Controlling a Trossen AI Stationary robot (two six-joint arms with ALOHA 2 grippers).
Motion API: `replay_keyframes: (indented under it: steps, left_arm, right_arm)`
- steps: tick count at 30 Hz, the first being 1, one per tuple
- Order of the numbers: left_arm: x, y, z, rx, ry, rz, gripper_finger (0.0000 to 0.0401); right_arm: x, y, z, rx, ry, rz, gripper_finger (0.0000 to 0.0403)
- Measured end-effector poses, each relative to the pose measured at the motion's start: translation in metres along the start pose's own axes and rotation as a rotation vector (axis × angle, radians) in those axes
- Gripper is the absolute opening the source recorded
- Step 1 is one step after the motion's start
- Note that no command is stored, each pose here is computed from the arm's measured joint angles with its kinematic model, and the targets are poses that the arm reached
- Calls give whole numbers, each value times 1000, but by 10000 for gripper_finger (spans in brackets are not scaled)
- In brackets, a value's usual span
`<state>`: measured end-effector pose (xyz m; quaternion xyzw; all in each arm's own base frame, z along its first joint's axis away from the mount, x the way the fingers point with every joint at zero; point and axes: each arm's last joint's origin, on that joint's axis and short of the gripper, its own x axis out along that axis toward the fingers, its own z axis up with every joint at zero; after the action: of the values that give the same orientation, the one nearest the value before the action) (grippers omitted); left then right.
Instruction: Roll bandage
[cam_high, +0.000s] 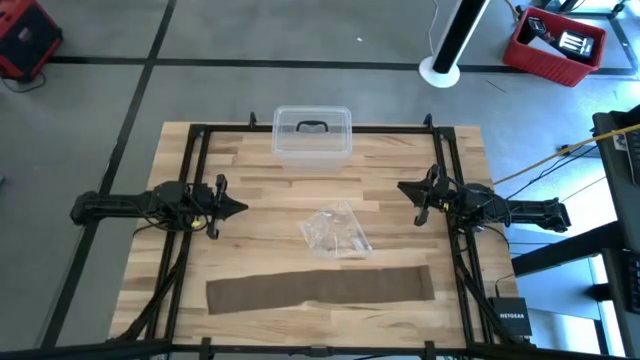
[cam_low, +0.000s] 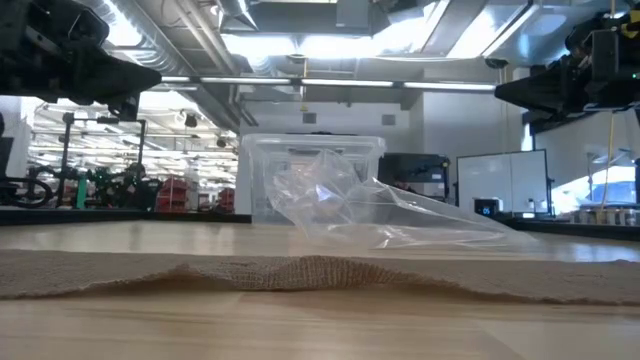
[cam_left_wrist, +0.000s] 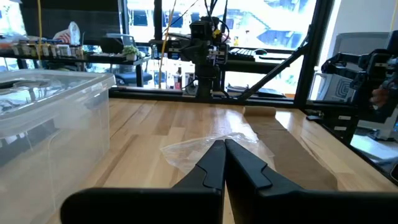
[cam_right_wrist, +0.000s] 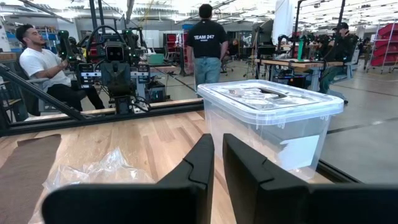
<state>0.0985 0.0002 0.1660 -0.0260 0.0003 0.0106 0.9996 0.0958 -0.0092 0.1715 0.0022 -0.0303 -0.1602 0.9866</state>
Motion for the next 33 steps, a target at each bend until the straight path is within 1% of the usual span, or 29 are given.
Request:
replay_keyframes:
  steps: [4,7,8,10,12,13,14,16,19,22,25,26,28,30,33]
  left_arm:
    - [0,0,0,0,0,0,0]
    - [0,0,0,0,-1,0,0]
    - [0,0,0,0,0,0,0]
    - [0,0,0,0,0,0,0]
    - [0,0,0,0,-1,0,0]
    - [0,0,0,-1,-6,0,0]
    - [0,0,2,-21,-18,-1,0]
    - [0,-1,7,-105,-72,-11,0]
    - [-1,-1,15,-134,-158,-19,0]
    - [-3,-1,22,-95,-228,-29,0]
    - [-4,0,26,-70,-278,1,0]
    - [-4,0,28,-65,-298,3,0]
    - [-5,-1,31,-65,-328,2,0]
    - [-4,-1,31,-64,-327,2,0]
    - [-1,-1,29,-65,-301,5,0]
  right_arm:
    - [0,0,1,2,-7,0,40]
    - [0,0,5,30,-52,-1,40]
    - [0,0,7,67,-70,0,40]
    - [-1,0,10,182,-100,12,40]
    - [-1,1,11,305,-109,43,40]
    - [-1,1,12,343,-113,56,40]
    - [-1,1,13,357,-123,64,40]
    - [-1,1,17,386,-157,70,40]
    - [-2,0,22,459,-207,86,40]
    - [-4,1,31,442,-208,119,40]
    - [-8,1,53,403,-254,173,40]
    - [-9,1,59,395,-246,180,40]
    - [-9,1,69,379,-207,194,40]
    - [-8,2,83,367,-165,208,40]
    - [0,6,97,353,-33,228,40]
